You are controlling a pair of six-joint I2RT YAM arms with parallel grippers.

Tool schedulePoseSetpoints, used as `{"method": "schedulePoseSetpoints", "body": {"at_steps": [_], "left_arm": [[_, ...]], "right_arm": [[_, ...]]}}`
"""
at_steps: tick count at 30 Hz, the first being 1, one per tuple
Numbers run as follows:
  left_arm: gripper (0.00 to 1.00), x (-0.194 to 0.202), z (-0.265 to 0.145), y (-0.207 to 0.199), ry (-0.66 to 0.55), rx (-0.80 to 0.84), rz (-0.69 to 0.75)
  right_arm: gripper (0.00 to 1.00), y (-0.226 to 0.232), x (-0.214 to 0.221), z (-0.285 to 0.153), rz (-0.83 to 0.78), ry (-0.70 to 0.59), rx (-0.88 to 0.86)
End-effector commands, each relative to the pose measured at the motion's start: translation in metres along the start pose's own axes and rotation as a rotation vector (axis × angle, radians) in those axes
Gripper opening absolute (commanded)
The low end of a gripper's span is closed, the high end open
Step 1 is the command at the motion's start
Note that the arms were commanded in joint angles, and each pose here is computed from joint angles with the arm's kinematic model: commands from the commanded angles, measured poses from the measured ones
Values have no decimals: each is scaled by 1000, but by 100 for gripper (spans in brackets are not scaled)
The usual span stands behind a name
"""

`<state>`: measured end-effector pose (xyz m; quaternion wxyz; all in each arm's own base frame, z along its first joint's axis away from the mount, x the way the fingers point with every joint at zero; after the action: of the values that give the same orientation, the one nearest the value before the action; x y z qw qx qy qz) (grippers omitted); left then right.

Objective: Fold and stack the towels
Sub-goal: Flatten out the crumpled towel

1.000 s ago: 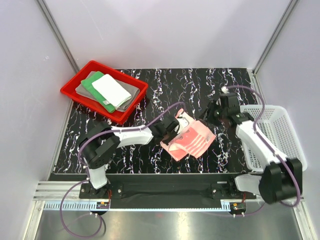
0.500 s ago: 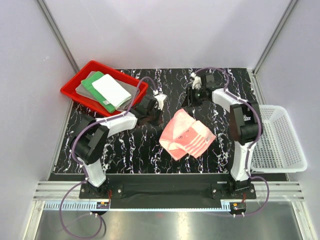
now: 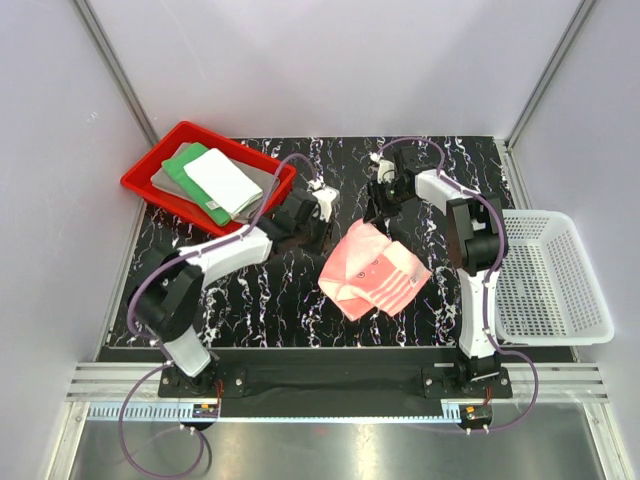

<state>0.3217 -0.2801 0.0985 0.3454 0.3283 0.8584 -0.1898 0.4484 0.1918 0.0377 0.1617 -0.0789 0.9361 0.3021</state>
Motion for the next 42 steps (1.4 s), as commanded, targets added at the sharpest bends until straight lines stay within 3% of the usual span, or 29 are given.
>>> {"method": "schedulePoseSetpoints", "body": {"at_steps": [1, 4, 10, 21, 27, 36, 42], "left_arm": [[35, -6, -20, -22, -42, -24, 99], [38, 13, -20, -38, -15, -45, 162], [44, 50, -10, -32, 72, -123, 192], [56, 60, 1, -50, 64, -117, 314], [55, 57, 10, -27, 124, -271, 327], [51, 47, 16, -11, 132, -341, 237], [53, 42, 9, 12, 110, -327, 51]], "right_arm": [[42, -9, 6, 0, -12, 52, 70], [38, -10, 11, 4, -6, 87, 61], [34, -1, 17, 8, -1, 94, 17], [36, -1, 28, 16, 39, 113, 22], [33, -1, 30, 17, 52, 104, 18], [25, -6, 27, 17, 68, 85, 53], [20, -10, 28, 18, 82, 90, 75]]}}
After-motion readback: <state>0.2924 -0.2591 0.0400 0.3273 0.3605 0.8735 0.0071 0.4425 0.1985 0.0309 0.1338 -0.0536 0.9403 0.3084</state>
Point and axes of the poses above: each gripper's point midway between its finger pads, its own z axis out along the fingers, its own y axis along the line the jaws close on, x = y × z, the point moved 2 cm from there along -z, back along the fingers, and after that the axes turned 12 degrees about z, right-handed, at the moved point
